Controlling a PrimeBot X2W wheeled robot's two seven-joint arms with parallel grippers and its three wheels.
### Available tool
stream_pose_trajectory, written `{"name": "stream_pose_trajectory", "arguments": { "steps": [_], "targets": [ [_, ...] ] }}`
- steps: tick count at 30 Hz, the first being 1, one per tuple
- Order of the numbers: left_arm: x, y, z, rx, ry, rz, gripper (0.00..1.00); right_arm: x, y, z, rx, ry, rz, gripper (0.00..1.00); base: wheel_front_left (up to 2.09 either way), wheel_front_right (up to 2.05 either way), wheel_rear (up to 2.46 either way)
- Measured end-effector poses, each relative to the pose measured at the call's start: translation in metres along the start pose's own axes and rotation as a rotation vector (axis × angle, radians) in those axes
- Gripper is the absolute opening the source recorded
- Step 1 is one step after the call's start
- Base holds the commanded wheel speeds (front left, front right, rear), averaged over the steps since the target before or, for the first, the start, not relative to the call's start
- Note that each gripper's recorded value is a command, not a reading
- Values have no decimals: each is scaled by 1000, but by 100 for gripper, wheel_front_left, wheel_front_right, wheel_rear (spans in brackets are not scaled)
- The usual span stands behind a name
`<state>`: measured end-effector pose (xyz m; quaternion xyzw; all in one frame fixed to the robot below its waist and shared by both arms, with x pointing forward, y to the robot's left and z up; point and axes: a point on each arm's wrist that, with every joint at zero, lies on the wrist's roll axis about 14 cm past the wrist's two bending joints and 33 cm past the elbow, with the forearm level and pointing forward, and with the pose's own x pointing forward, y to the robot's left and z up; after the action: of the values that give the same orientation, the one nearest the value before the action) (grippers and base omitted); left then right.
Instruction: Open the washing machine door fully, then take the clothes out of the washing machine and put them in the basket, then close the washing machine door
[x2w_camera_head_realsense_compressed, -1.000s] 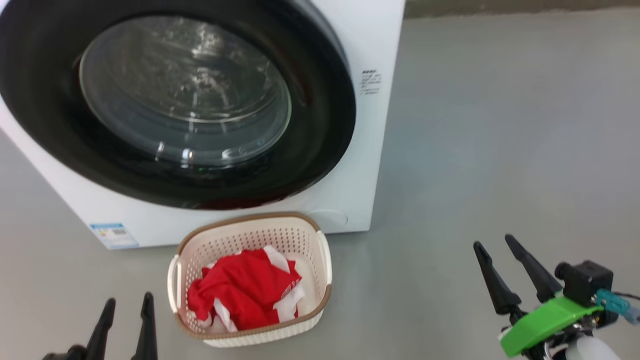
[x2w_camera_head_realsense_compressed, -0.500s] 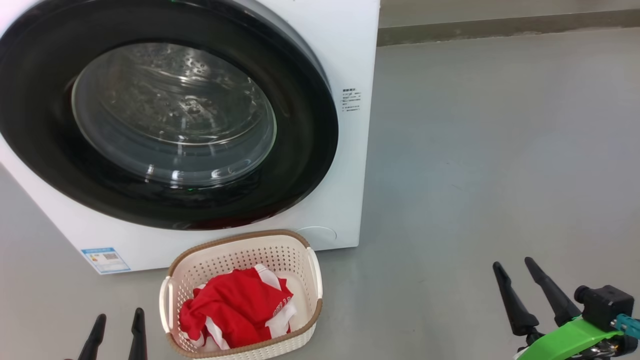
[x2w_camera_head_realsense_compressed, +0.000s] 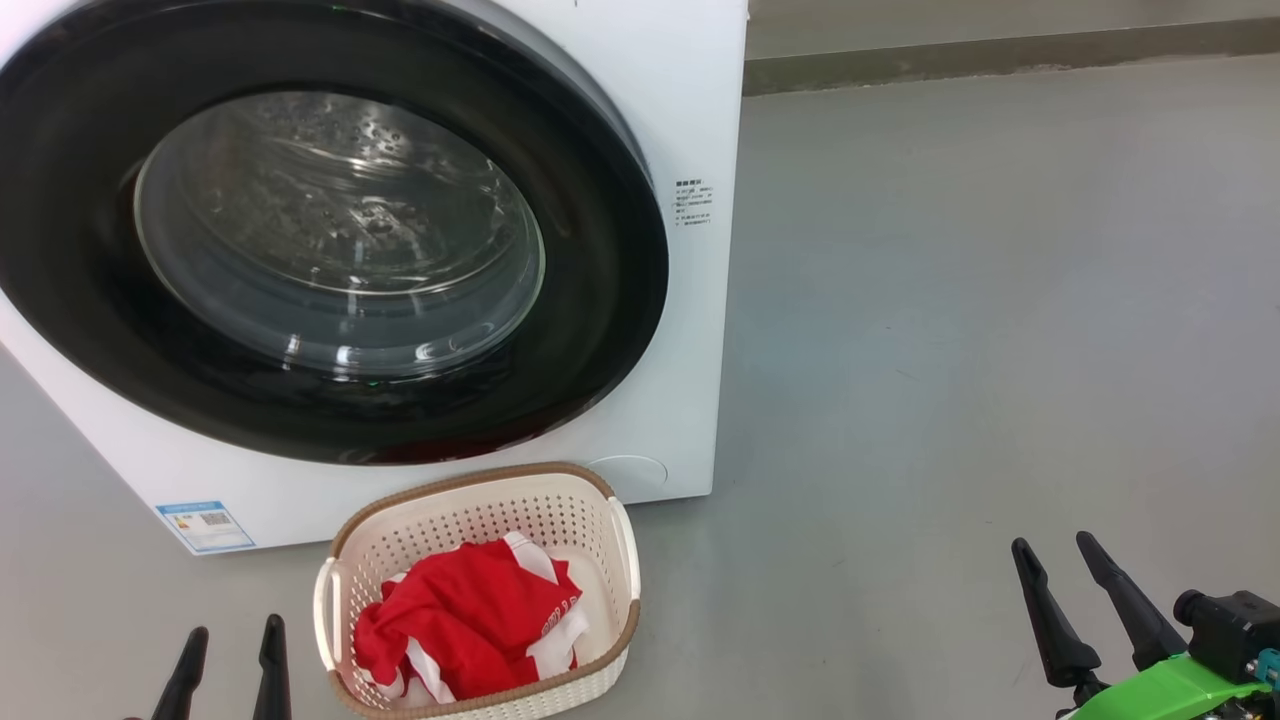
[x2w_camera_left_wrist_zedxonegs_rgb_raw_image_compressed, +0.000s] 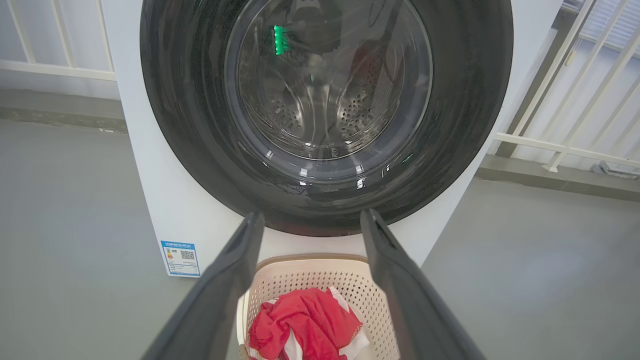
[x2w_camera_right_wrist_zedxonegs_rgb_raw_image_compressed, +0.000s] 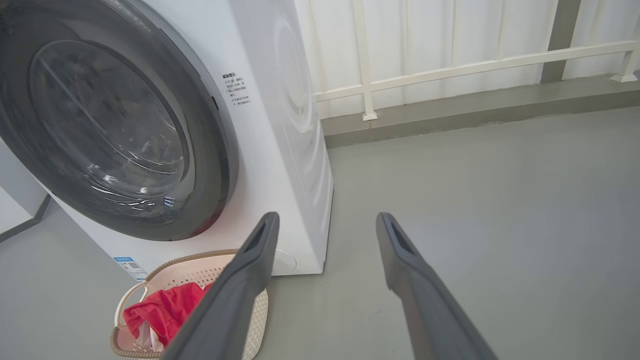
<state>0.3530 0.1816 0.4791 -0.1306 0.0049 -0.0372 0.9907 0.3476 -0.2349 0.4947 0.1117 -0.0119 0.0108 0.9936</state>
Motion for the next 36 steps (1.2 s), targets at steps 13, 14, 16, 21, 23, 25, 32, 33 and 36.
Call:
{"name": "stream_pose_trajectory", "arguments": {
  "steps": [13,14,16,21,23,25,32,33,36],
  "targets": [
    [0,1,-1,7,3,1,100,1,0,-1,3,1,-2,100,0,0,0],
    [0,1,-1,7,3,1,100,1,0,-1,3,0,-1,100,0,0,0],
    [0,1,-1,7,3,1,100,1,0,-1,3,0,-1,100,0,0,0],
    [0,1,-1,12,5,2,100,2,1,0,3,0,1,100,0,0,0],
    [0,1,-1,14,5,2,100,2,2,-1,2,1,3,100,0,0,0],
    [-1,1,-2,14,6,2,100,2,2,-1,2,1,3,100,0,0,0],
    [-5,-1,-18,-8,54,12,0,-1,3,-15,24,39,-9,0,0,0,0],
    [-7,-2,-23,-18,67,16,0,-3,4,-21,34,54,-15,0,0,0,0],
    [-15,-5,-40,-43,117,29,0,-12,5,-41,61,107,-37,0,0,0,0]
  ]
}}
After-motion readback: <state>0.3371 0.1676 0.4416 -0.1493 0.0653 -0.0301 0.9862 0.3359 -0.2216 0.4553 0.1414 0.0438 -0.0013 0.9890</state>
